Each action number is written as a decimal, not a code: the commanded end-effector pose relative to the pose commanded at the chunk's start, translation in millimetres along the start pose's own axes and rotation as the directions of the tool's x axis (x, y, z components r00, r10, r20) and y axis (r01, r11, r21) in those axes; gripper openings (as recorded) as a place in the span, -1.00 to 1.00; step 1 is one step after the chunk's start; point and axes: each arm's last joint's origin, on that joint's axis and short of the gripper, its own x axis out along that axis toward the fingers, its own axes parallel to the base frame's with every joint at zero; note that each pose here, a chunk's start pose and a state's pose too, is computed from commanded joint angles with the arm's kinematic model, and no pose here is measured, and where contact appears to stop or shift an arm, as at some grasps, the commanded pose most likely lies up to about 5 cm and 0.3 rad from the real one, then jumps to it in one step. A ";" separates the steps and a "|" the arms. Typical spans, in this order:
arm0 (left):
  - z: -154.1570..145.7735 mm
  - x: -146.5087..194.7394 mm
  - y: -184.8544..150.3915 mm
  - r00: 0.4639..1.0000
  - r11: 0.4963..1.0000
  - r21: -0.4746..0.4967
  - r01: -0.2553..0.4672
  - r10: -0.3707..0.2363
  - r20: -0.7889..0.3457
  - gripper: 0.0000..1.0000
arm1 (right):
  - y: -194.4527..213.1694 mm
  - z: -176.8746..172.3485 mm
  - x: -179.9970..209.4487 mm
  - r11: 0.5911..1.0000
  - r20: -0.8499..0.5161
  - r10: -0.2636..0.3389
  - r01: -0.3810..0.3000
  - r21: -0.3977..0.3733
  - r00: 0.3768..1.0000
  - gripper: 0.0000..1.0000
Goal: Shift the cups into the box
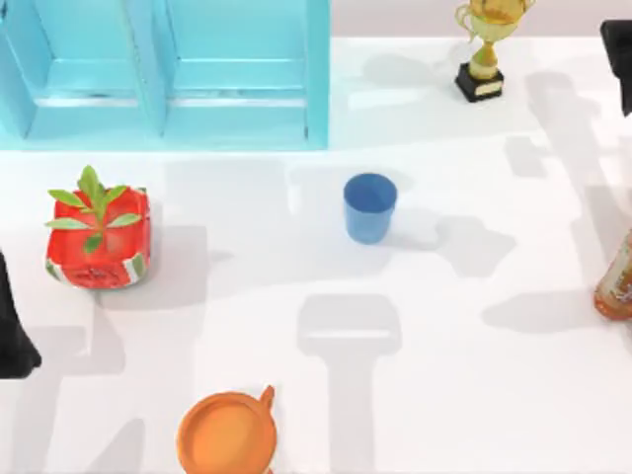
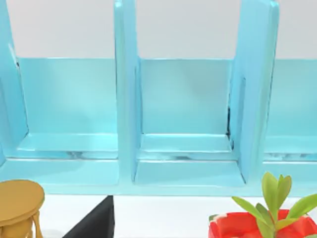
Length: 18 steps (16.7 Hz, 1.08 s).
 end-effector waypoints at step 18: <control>0.0 0.0 0.0 1.000 1.000 0.000 0.000 0.000 0.000 1.00 | 279.2 -21.6 64.4 0.999 0.129 0.039 -0.038 -0.009 0.991 1.00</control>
